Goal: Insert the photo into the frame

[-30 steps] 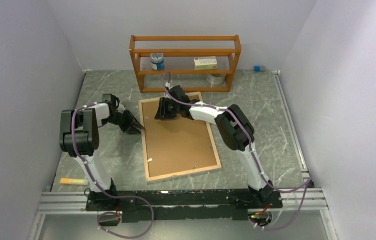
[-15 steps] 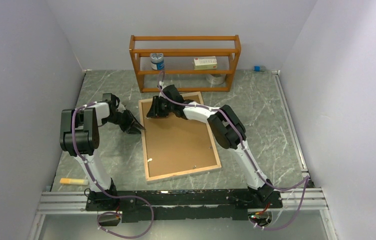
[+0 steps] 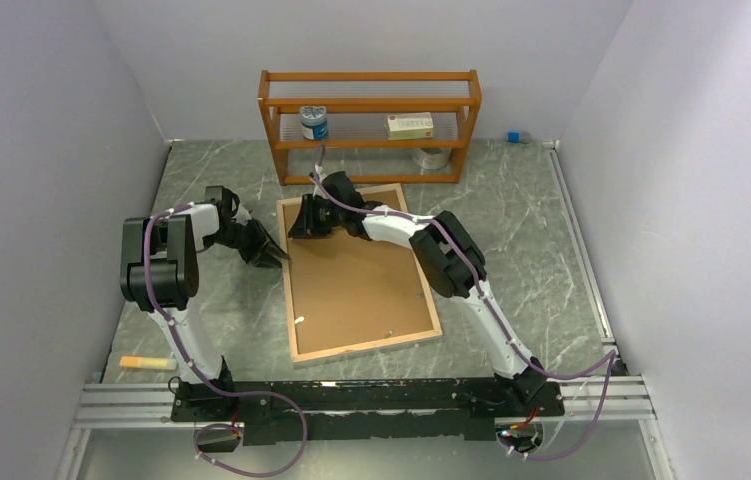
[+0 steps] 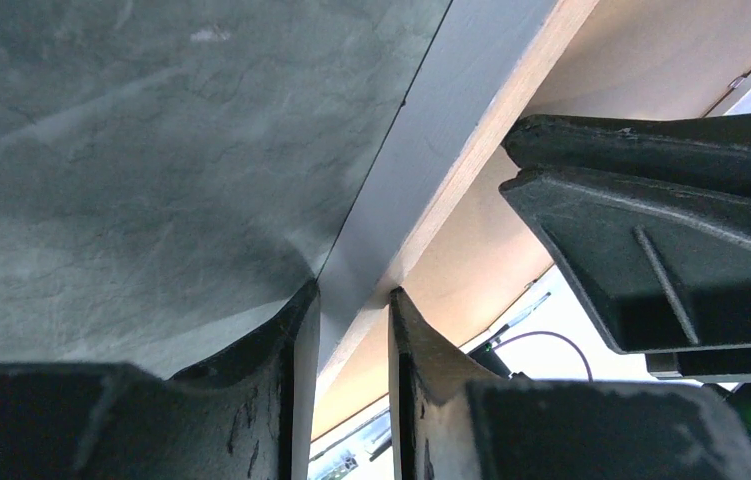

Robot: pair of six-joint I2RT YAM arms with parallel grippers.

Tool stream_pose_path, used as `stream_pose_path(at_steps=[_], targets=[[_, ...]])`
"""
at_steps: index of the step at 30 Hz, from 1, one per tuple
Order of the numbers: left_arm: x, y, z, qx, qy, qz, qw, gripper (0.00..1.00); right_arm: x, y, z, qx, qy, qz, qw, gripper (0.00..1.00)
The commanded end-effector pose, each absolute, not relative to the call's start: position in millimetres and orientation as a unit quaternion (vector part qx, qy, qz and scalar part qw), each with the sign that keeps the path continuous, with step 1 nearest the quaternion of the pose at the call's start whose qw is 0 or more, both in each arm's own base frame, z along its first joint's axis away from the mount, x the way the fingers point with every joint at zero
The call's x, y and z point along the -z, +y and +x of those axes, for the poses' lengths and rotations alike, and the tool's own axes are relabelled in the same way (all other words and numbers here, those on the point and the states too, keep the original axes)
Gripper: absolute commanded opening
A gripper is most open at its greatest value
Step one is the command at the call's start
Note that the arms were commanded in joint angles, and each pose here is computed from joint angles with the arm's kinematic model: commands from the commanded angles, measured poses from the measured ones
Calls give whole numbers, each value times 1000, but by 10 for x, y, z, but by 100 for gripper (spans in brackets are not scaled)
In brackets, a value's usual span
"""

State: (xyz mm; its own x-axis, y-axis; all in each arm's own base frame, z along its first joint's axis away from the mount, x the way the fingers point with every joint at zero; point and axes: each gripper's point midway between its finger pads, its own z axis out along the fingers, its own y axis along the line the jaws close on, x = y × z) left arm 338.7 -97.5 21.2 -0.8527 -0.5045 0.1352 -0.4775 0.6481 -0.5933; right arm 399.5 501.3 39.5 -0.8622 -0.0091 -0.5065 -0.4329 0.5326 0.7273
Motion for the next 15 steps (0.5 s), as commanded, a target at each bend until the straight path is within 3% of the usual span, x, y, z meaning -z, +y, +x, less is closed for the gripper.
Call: stream_pose_path(at_steps=[1, 5, 10, 15], targets=[[125, -988, 3258, 271, 925, -265, -3, 18, -334, 5122, 3922, -476, 843, -136, 210, 23], [137, -991, 3245, 268, 927, -263, -6, 16, -301, 5125, 3945, -474, 844, -133, 215, 25], [158, -975, 3218, 259, 930, -262, -12, 9, -292, 5139, 3986, -474, 839, -138, 228, 36], [194, -892, 3174, 229, 938, -260, -14, 3, -303, 5179, 3985, -485, 831, -146, 229, 38]])
